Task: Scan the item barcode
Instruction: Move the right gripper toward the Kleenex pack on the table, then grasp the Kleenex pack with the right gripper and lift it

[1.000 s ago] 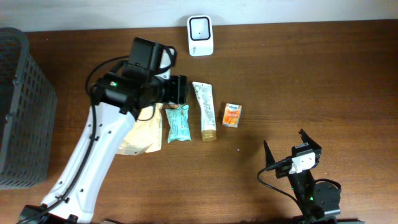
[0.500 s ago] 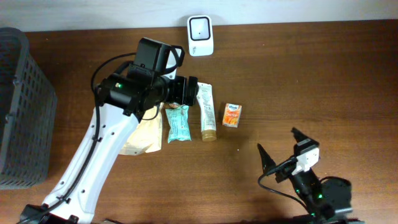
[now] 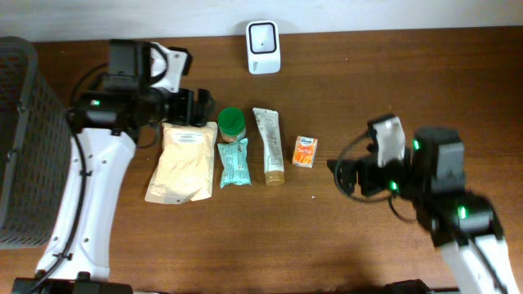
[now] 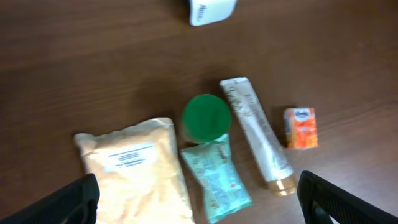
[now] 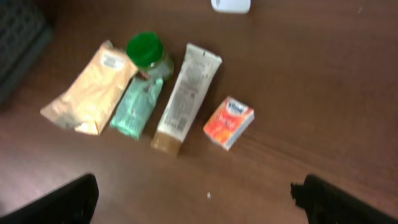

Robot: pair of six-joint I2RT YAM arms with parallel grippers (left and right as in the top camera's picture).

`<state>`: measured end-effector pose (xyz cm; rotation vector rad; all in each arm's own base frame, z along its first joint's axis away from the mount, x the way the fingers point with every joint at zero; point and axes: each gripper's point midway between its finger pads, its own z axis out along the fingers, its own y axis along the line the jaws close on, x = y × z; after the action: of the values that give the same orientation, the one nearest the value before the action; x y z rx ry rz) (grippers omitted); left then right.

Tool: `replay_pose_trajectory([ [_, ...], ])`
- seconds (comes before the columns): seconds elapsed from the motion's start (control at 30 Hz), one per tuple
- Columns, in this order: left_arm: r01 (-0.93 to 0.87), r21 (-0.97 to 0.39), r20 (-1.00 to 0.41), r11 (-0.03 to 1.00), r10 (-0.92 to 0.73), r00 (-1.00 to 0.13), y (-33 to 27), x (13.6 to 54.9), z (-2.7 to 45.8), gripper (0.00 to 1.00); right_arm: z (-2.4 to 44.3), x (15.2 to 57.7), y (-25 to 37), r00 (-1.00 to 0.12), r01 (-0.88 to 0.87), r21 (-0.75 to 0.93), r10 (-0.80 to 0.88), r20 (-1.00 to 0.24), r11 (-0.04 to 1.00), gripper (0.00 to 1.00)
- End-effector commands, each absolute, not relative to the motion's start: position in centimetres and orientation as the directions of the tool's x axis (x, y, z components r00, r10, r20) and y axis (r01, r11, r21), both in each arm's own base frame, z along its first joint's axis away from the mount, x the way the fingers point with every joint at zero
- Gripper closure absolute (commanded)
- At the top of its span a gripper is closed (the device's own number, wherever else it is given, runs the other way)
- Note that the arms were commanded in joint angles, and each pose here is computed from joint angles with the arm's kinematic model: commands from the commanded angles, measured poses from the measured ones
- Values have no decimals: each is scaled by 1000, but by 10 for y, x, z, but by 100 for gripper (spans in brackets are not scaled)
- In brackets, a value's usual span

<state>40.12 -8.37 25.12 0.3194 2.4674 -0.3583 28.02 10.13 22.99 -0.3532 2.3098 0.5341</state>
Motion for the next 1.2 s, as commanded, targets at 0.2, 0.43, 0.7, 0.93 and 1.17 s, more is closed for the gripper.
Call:
replay_pose_trajectory([
  [0.2,378,-176,-673,909,169,-720,-29,407,262,1,203,319,117,-842,-348,386,-104,-530,854,2],
  [0.43,331,-131,-666,935,165,-728,-13,413,257,1,126,334,124,-972,-68,490,53,-228,869,27],
  [0.7,331,-131,-665,934,165,-728,-13,413,256,1,64,357,144,-983,89,489,156,-98,868,39],
  [0.93,331,-131,-665,934,165,-728,-13,413,256,1,29,362,138,-971,190,386,231,-62,903,43],
  [1.17,331,-131,-665,934,165,-728,-13,413,256,1,13,368,141,-972,187,385,227,-61,904,48],
])
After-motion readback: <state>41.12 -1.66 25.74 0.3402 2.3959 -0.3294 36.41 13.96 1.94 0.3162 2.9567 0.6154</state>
